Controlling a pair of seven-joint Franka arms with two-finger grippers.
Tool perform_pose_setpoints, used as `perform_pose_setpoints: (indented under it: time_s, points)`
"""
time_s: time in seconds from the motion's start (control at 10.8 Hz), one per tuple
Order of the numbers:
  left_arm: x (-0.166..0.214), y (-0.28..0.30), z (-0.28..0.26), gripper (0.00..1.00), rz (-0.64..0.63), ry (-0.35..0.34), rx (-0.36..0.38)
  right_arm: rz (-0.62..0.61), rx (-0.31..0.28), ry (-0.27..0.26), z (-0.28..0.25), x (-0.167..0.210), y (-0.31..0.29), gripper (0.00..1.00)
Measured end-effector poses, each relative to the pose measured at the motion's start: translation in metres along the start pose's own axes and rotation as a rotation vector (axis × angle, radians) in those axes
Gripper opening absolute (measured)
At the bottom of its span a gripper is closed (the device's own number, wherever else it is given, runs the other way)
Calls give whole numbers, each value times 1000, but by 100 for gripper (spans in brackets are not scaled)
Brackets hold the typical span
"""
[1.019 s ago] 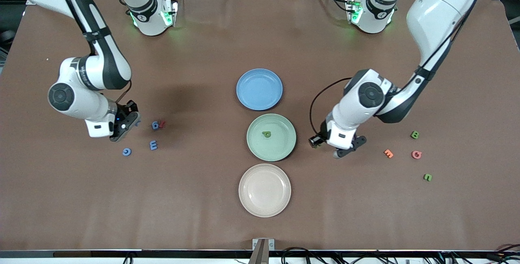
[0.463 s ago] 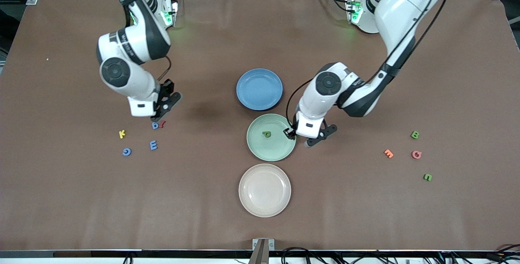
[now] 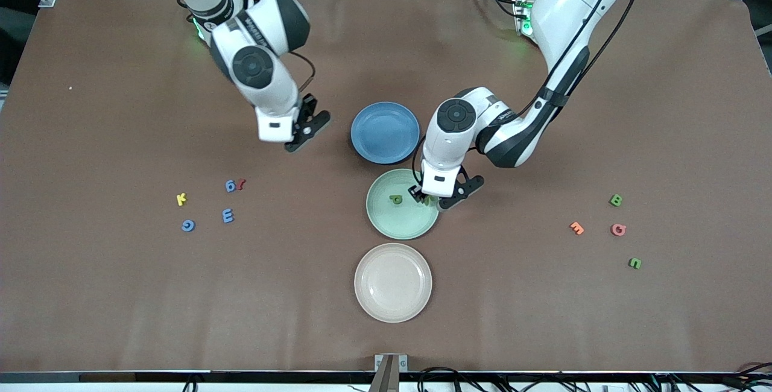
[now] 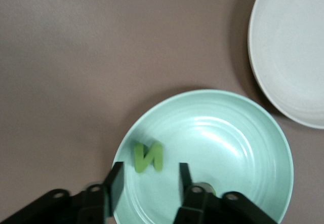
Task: Sort letters by color into matching plates
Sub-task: 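Release the X on the blue plate while the left gripper returns to letters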
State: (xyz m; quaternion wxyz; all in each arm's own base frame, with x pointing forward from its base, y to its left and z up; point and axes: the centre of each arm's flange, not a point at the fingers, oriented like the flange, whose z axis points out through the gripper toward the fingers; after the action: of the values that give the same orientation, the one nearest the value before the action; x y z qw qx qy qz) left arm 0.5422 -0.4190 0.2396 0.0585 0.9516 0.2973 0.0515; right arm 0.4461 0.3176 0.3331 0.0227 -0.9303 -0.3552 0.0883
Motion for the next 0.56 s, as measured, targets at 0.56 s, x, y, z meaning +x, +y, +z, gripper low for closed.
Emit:
perform_pose_setpoints:
  time_s: [0.56]
  points:
    - [58, -24, 6, 100, -75, 55, 93, 237, -10, 54, 54, 37, -122, 28]
